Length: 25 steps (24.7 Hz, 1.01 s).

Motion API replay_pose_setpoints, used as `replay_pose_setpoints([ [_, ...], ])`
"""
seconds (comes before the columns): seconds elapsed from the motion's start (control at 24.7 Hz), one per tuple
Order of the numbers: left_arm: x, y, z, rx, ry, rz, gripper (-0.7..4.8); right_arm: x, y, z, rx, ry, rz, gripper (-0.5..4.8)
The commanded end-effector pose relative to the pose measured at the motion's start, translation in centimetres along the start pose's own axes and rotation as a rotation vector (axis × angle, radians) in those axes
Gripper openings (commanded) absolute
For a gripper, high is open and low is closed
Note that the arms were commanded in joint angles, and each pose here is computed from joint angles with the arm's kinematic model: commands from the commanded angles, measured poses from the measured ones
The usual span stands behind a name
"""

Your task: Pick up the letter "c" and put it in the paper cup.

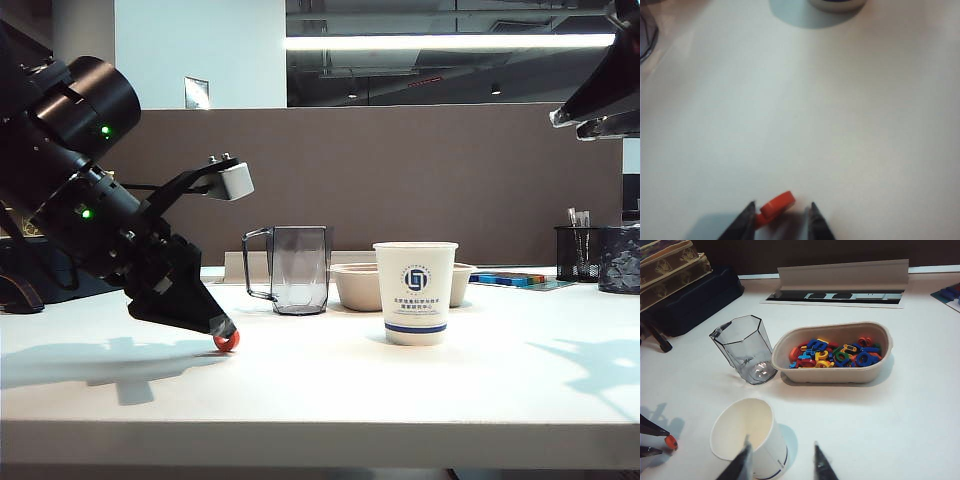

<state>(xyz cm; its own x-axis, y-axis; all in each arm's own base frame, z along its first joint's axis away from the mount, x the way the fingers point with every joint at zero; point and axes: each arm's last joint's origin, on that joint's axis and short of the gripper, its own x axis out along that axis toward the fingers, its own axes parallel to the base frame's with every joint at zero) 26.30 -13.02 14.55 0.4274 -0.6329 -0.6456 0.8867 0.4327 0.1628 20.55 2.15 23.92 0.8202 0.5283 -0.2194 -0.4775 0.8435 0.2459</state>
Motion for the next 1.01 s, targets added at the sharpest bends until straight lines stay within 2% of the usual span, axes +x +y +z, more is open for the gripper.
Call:
replay_pose_setpoints([
  [0.04, -0.05, 0.18, 0.26, 0.028, -0.008, 0.021, 1.3, 0.08, 0.27, 0.21, -0.007, -0.009, 0.015, 1.54],
  [1.01, 0.93, 0.28, -0.31, 0.025, -0.006, 0.012, 1.3, 0.07, 0.22, -0.04, 0.006, 0.014, 0.011, 1.54],
])
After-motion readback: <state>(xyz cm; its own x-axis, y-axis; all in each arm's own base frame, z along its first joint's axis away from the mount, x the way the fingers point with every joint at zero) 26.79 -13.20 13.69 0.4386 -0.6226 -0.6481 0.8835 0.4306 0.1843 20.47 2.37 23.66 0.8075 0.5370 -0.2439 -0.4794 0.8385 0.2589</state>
